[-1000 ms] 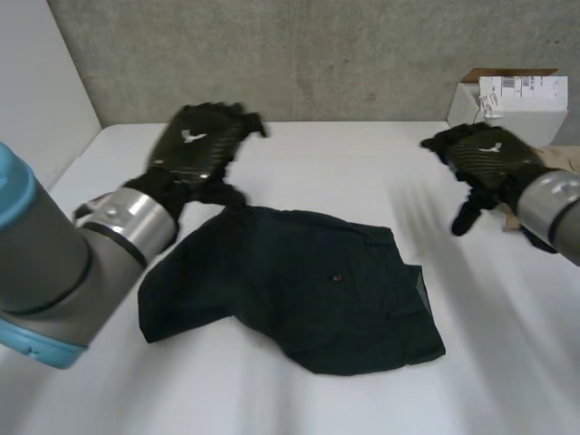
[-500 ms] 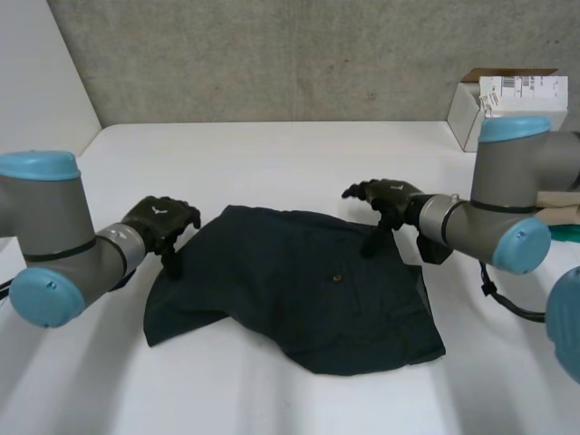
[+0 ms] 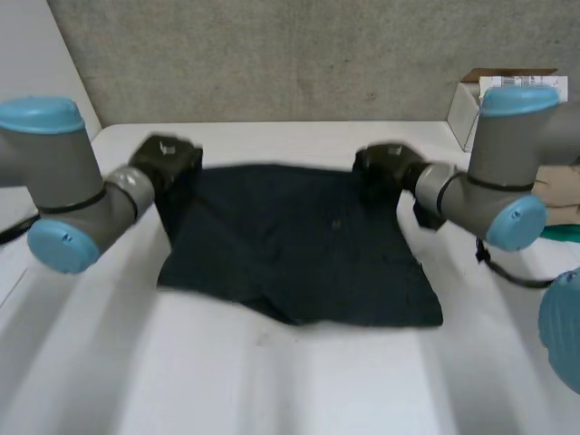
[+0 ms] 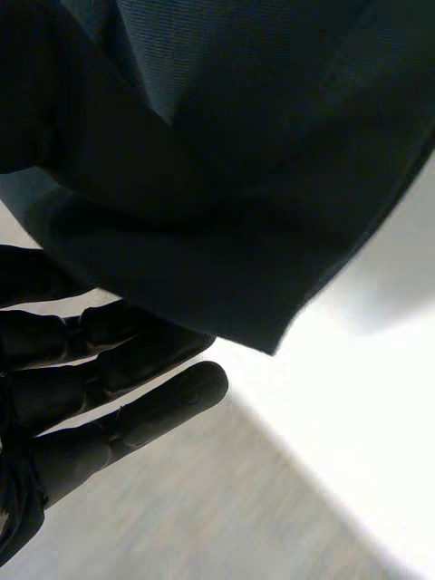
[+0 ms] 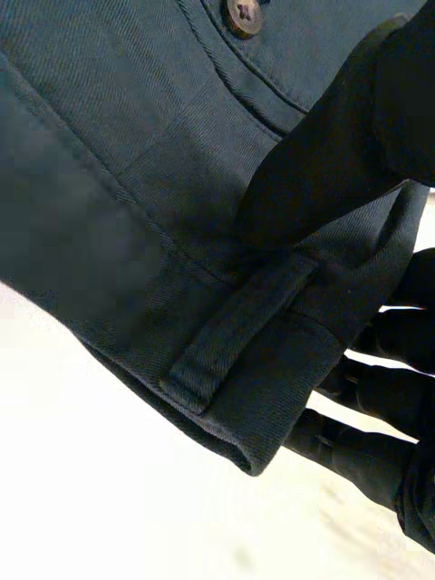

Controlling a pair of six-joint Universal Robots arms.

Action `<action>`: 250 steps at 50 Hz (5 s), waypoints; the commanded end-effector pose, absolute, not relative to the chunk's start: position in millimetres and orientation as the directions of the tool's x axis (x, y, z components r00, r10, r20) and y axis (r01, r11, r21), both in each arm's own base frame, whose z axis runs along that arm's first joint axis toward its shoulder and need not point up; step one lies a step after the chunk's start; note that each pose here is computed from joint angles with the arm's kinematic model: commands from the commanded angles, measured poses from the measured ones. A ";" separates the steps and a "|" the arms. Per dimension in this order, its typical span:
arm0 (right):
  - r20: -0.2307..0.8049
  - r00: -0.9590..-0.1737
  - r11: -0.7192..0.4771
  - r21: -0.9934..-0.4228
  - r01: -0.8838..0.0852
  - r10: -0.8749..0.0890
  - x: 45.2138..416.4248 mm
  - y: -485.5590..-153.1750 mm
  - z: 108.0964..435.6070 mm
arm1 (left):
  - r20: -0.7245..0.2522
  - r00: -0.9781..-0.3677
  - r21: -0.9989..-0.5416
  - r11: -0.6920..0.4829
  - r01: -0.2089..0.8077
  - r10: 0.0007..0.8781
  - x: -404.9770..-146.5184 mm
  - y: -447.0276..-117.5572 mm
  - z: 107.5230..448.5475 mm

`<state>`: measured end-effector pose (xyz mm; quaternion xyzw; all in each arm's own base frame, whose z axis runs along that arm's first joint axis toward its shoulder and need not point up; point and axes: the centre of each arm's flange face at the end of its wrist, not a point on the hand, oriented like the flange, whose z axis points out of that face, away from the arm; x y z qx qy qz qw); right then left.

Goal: Fold the laundry.

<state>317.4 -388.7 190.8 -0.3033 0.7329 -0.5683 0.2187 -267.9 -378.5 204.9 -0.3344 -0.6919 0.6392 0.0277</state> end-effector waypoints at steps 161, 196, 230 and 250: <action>0.230 -0.759 0.022 -0.952 -0.306 -0.609 216.3 -271.9 189.2 | -0.415 -0.801 -0.906 -0.277 0.320 0.431 -312.9 -233.4 224.2; 0.214 -0.786 -0.049 -0.972 -0.229 -0.580 243.6 -236.6 206.2 | -0.160 -0.829 -0.987 -0.109 0.120 0.536 -283.8 -209.0 232.6; 0.165 -0.863 -0.291 -0.956 -0.021 -0.478 264.1 -195.3 237.2 | -0.076 -0.908 -0.964 -0.265 -0.039 0.412 -292.7 -173.9 247.4; 0.166 -0.863 -0.315 -0.949 -0.009 -0.477 265.1 -194.9 238.2 | -0.080 -0.913 -0.966 -0.258 -0.028 0.400 -289.3 -176.2 243.8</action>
